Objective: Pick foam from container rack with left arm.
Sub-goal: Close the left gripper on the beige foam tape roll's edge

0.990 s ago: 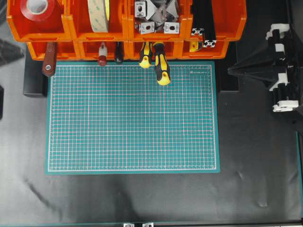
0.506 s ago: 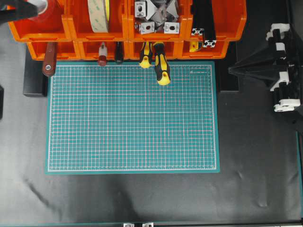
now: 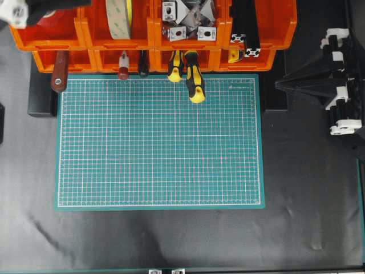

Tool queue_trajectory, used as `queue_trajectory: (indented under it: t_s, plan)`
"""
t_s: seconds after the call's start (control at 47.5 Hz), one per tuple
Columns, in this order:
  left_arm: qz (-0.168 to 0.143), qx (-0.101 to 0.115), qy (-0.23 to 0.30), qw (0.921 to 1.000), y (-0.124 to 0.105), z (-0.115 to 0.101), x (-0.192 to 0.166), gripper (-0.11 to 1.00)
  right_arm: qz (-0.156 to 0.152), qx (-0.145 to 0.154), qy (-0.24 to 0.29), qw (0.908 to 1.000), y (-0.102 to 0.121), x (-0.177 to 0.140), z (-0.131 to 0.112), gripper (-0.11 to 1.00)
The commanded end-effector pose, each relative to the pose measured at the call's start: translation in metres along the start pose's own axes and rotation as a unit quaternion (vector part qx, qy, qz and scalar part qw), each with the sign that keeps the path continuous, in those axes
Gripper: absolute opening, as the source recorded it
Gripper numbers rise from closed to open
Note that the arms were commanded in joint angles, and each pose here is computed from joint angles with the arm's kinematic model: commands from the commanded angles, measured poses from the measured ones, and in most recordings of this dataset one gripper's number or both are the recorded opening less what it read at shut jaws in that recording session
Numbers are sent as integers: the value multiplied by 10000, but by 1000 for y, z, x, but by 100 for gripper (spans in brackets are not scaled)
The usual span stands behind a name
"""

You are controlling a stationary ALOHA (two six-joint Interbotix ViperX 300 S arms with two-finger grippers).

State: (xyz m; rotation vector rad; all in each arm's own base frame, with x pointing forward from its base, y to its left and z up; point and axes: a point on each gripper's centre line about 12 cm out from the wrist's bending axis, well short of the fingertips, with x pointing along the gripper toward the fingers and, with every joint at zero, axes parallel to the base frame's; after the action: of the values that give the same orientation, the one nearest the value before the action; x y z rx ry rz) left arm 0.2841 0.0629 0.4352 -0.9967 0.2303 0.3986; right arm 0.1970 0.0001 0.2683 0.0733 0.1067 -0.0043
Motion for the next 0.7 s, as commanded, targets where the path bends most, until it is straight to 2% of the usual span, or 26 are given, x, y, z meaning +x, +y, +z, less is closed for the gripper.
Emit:
queue_trajectory:
  t_s: [0.0,0.063,0.379,0.674]
  plan:
    - [-39,-122,-162,9998,-3,11,0,85,24,23,-267,9996,1,2,17,-1]
    - [59,-163,-157,9997,2,11,6,90,26,15,-283,9996,1,2,17,-1]
    - [462,-244,-44,9986,20,9,31,88,61,13,-357,9993,3,1,19,-1]
    - [661,-287,71,9974,25,7,56,88,61,21,-372,9993,3,1,19,-1]
